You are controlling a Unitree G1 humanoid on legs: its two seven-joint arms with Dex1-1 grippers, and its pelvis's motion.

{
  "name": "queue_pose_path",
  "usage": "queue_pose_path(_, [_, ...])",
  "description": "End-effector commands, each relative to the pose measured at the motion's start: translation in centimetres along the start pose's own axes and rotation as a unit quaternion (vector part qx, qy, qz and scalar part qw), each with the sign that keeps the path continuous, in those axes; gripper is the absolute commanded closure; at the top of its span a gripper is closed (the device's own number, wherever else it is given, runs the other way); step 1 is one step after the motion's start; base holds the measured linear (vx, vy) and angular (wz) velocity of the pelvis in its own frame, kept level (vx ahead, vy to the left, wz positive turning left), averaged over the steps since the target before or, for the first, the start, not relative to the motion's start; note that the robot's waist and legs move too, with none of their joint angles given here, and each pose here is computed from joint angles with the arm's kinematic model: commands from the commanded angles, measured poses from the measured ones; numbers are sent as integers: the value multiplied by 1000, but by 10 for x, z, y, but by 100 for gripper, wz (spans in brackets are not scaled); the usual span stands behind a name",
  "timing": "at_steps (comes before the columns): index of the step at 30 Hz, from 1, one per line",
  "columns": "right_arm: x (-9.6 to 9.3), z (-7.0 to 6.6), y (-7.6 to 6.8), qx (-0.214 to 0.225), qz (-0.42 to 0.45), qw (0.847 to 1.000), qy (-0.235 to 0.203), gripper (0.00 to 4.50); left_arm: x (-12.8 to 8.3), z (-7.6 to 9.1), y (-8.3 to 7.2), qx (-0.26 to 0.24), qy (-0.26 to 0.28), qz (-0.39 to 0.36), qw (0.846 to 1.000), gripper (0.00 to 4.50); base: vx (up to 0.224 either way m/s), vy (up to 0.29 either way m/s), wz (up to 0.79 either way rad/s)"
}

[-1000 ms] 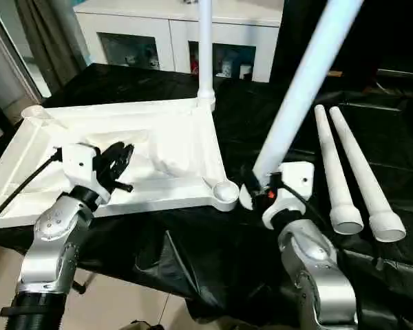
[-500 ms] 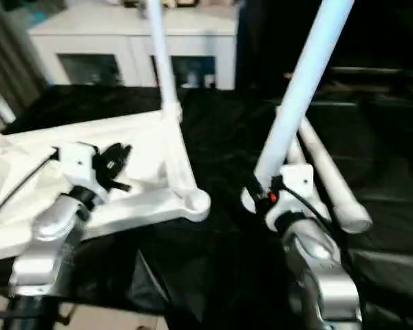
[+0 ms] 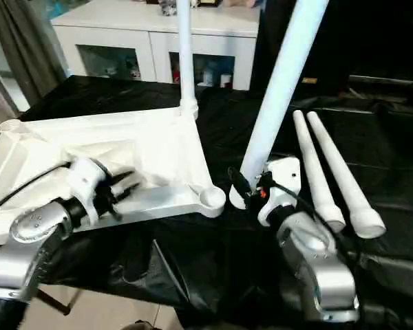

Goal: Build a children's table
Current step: Insert table leg to table base

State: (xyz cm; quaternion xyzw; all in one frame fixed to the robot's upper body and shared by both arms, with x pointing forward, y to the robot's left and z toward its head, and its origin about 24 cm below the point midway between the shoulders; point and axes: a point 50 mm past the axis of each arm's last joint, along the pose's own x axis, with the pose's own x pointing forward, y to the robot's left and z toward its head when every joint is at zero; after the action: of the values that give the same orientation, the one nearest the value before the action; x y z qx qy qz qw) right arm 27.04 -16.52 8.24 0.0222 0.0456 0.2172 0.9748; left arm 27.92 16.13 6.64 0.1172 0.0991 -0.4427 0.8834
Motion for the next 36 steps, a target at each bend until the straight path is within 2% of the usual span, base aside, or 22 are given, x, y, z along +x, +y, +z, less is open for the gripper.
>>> queue_pose_path(1, [3, 9, -5, -12, 7, 1000, -18, 260, 7, 2, 0, 9, 29, -63, 998, 266, 0, 0, 0])
queue_pose_path(7, [3, 13, -14, -33, 8, 999, -16, 260, 36, 9, 9, 54, 67, -114, 990, 266, 0, 0, 0])
queue_pose_path(8, [3, 14, -15, -35, 8, 999, -15, 260, 39, 9, 11, 59, 75, -121, 988, 294, 0, 0, 0])
queue_pose_path(10, [2, 14, -15, -39, 11, 999, -15, 260, 44, 9, 13, 72, 89, -138, 984, 302, 0, 0, 0])
queue_pose_path(13, [2, 15, -15, -42, 13, 999, -14, 260, 46, 7, 14, 65, 102, -165, 979, 316, 0, 0, 0])
queue_pose_path(14, [1, 15, -16, -45, 14, 999, -13, 260, 46, 6, 13, 59, 110, -181, 976, 344, 0, 0, 0])
queue_pose_path(16, [-2, 15, -17, -48, 11, 999, -13, 260, 47, 6, 14, 54, 118, -203, 971, 351, 0, 0, 0])
queue_pose_path(17, [-3, 15, -18, -48, 10, 999, -13, 260, 47, 6, 14, 55, 118, -204, 970, 351, 0, 0, 0])
queue_pose_path(18, [-3, 15, -19, -49, 8, 999, -13, 260, 47, 5, 15, 56, 118, -204, 970, 380, 0, 0, 0])
queue_pose_path(22, [-4, 14, -20, -49, 7, 999, -12, 260, 48, 4, 18, 55, 118, -206, 970, 400, 0, 0, 0])
queue_pose_path(27, [-1, 15, -19, -50, 10, 999, -12, 260, 48, -1, 25, 69, 135, -186, 971, 445, 0, 0, 0])
queue_pose_path(36, [2, 15, -18, -49, 19, 999, -14, 260, 46, -3, 27, 69, 137, -191, 969, 445, 0, 0, 0])
